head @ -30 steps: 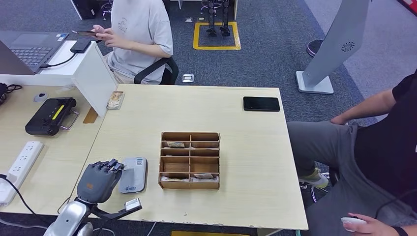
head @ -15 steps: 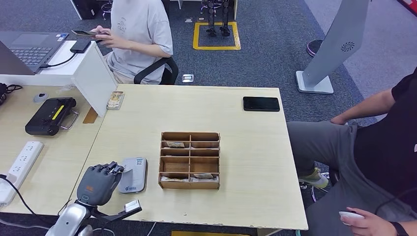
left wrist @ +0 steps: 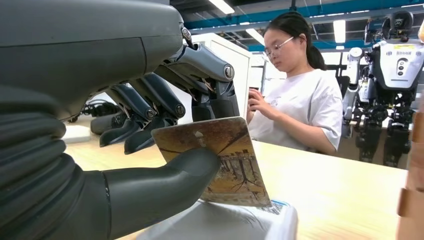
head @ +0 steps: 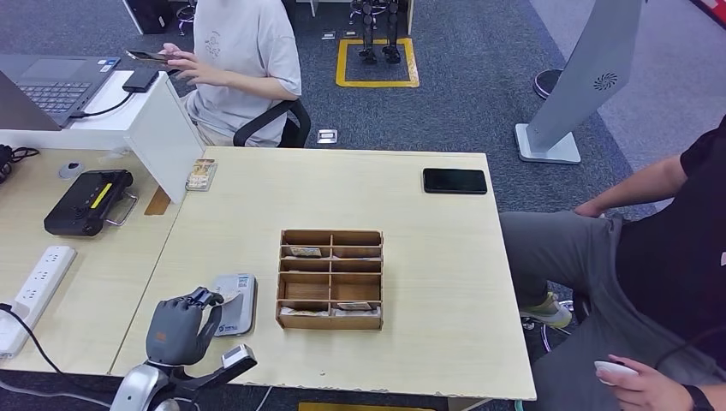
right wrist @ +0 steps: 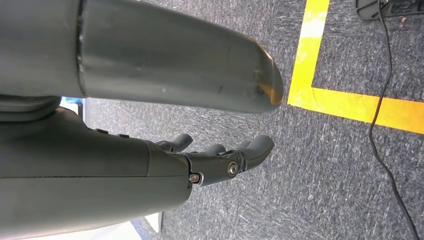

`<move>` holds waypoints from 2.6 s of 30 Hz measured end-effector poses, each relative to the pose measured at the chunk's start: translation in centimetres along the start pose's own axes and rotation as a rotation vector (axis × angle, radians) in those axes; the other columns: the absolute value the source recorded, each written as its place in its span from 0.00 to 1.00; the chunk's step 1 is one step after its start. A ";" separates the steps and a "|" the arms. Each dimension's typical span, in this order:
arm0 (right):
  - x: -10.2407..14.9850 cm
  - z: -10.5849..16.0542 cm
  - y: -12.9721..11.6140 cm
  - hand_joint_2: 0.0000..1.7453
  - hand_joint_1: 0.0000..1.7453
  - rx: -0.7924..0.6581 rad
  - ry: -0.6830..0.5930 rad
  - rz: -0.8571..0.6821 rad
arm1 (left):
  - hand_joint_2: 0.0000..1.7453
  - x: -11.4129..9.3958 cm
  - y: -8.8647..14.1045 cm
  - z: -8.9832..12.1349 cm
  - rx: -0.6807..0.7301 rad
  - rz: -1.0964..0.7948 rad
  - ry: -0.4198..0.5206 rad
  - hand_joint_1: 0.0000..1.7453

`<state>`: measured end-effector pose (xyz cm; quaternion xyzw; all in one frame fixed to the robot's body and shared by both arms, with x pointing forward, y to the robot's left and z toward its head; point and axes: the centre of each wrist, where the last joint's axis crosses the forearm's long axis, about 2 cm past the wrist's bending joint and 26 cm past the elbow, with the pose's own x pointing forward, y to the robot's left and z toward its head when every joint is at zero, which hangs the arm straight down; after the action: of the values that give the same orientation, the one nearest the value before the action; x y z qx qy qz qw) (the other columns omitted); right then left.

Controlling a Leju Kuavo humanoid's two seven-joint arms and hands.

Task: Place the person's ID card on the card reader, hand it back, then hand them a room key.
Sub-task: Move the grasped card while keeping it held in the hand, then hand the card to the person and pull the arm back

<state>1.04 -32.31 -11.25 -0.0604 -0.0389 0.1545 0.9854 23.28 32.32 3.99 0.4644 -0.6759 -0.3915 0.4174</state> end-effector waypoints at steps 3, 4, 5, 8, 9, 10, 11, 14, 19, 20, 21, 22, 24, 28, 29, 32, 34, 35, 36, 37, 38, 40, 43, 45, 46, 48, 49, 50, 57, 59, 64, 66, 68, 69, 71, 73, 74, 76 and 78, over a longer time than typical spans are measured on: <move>0.0 0.0 -0.1 0.00 0.00 -0.001 -0.001 0.000 | 1.00 0.5 -0.4 0.2 -0.011 0.019 0.002 1.00; 0.0 0.0 -0.1 0.00 0.00 0.000 -0.001 0.000 | 1.00 0.7 -0.5 0.2 -0.014 0.024 0.002 1.00; -0.1 0.0 -0.2 0.00 0.00 0.001 0.000 0.000 | 1.00 0.8 -0.6 0.3 -0.018 0.029 0.001 1.00; -0.1 0.0 -0.2 0.00 0.00 0.003 0.001 0.000 | 1.00 1.1 -0.8 0.5 -0.029 0.048 -0.005 1.00; -0.1 0.0 -0.2 0.00 0.00 0.003 0.001 0.001 | 1.00 1.2 -0.9 0.6 -0.032 0.055 -0.012 1.00; -0.1 0.0 -0.2 0.00 0.00 0.002 0.001 0.002 | 1.00 1.3 -1.0 0.7 -0.034 0.061 -0.021 1.00; -0.1 0.0 -0.2 0.00 0.00 0.002 0.000 0.003 | 1.00 1.4 -1.0 0.8 -0.036 0.066 -0.033 1.00; -0.1 0.0 -0.2 0.00 0.00 0.001 -0.003 0.004 | 1.00 1.4 -1.1 1.1 -0.042 0.068 -0.071 1.00; -0.1 0.0 -0.2 0.00 0.00 0.007 -0.006 0.005 | 1.00 1.4 -1.1 1.3 -0.067 0.015 -0.114 1.00; -0.1 0.0 -0.2 0.00 0.00 0.007 -0.007 0.005 | 1.00 1.3 -1.1 1.4 -0.074 -0.004 -0.122 1.00; -0.1 0.0 -0.2 0.00 0.00 0.007 -0.007 0.005 | 1.00 1.1 -1.1 1.4 -0.082 -0.022 -0.130 1.00; -0.1 0.0 -0.2 0.00 0.00 0.006 -0.008 0.005 | 1.00 1.0 -1.1 1.5 -0.091 -0.039 -0.136 1.00; -0.1 0.0 -0.2 0.00 0.00 0.004 -0.011 0.005 | 1.00 0.6 -1.2 1.8 -0.112 -0.071 -0.141 1.00; -0.1 0.0 -0.1 0.00 0.00 0.000 -0.014 0.005 | 1.00 -0.1 -1.4 2.3 -0.147 -0.113 -0.137 1.00; -0.1 0.0 -0.1 0.00 0.00 0.001 -0.015 0.005 | 1.00 -0.3 -1.4 2.4 -0.154 -0.123 -0.135 1.00; -0.2 0.0 0.0 0.00 0.00 0.004 -0.016 0.005 | 1.00 -0.6 -1.5 2.4 -0.168 -0.152 -0.130 1.00; -0.2 0.0 0.1 0.00 0.00 0.005 -0.016 0.005 | 1.00 -0.8 -1.5 2.5 -0.172 -0.160 -0.126 1.00; -0.2 0.0 0.1 0.00 0.00 0.005 -0.016 0.005 | 1.00 -0.8 -1.5 2.5 -0.174 -0.161 -0.124 1.00; -0.2 0.0 0.1 0.00 0.00 0.005 -0.016 0.005 | 1.00 -0.8 -1.5 2.5 -0.176 -0.163 -0.121 1.00; -0.2 0.0 0.1 0.00 0.00 0.005 -0.017 0.005 | 1.00 -0.9 -1.6 2.5 -0.177 -0.163 -0.119 1.00; -0.2 0.0 0.2 0.00 0.00 0.003 -0.017 0.005 | 1.00 -0.9 -1.6 2.5 -0.178 -0.163 -0.115 1.00; -0.2 0.0 0.2 0.00 0.00 0.001 -0.018 0.005 | 1.00 -0.9 -1.6 2.5 -0.179 -0.158 -0.104 1.00; -0.2 0.0 0.2 0.00 0.00 0.000 -0.019 0.005 | 1.00 -1.0 -1.7 2.5 -0.179 -0.153 -0.095 1.00; -0.2 0.0 0.2 0.00 0.00 0.000 -0.019 0.005 | 1.00 -1.0 -1.7 2.5 -0.180 -0.151 -0.093 1.00; -0.2 0.0 0.2 0.00 0.00 0.001 -0.019 0.005 | 1.00 -1.0 -1.7 2.5 -0.180 -0.151 -0.093 1.00; -0.2 0.0 0.2 0.00 0.00 0.001 -0.018 0.005 | 1.00 -1.0 -1.7 2.5 -0.181 -0.151 -0.093 1.00; -0.2 0.0 0.2 0.00 0.00 0.001 -0.018 0.005 | 1.00 -1.0 -1.7 2.5 -0.181 -0.152 -0.093 1.00; -0.2 0.0 0.2 0.00 0.00 0.002 -0.018 0.005 | 1.00 -1.0 -1.7 2.5 -0.181 -0.152 -0.093 1.00; -0.2 0.0 0.2 0.00 0.00 0.003 -0.018 0.005 | 1.00 -1.1 -1.8 2.5 -0.183 -0.152 -0.091 1.00; -0.3 0.0 0.2 0.00 0.00 0.003 -0.018 0.005 | 1.00 -1.1 -1.8 2.5 -0.183 -0.152 -0.091 1.00; -0.2 0.0 0.2 0.00 0.00 0.004 -0.018 0.005 | 1.00 -1.1 -1.8 2.5 -0.181 -0.137 -0.083 1.00; -0.2 0.0 0.2 0.00 0.00 0.003 -0.018 0.005 | 1.00 -1.2 -1.8 2.5 -0.173 -0.094 -0.073 1.00; -0.3 0.0 0.2 0.00 0.00 0.003 -0.019 0.005 | 1.00 -1.3 -1.9 2.5 -0.148 -0.010 -0.046 1.00; -0.3 0.0 0.2 0.00 0.00 0.003 -0.020 0.005 | 1.00 -1.2 -1.9 2.5 -0.132 0.040 -0.027 1.00; -0.3 0.0 0.2 0.00 0.00 0.003 -0.023 0.005 | 1.00 -1.0 -1.8 2.0 -0.092 0.159 0.014 1.00; -0.2 0.0 0.2 0.00 0.00 0.002 -0.028 0.006 | 1.00 -0.6 -1.1 0.5 -0.029 0.283 0.037 1.00; -0.2 0.0 0.2 0.00 0.00 0.001 -0.032 0.008 | 1.00 -0.4 -0.6 -0.9 0.014 0.328 0.032 1.00; 0.1 0.0 0.2 0.00 0.00 -0.003 -0.043 0.020 | 1.00 -0.2 1.4 -5.3 0.113 0.346 -0.006 1.00; 0.6 0.0 0.1 0.00 0.00 -0.008 -0.058 0.036 | 1.00 -0.3 4.3 -10.8 0.214 0.303 -0.061 1.00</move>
<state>1.62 -32.03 -11.26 -0.0605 -0.0669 0.1735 0.9807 32.07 32.25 11.60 0.3871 -0.7881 -0.2640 0.3992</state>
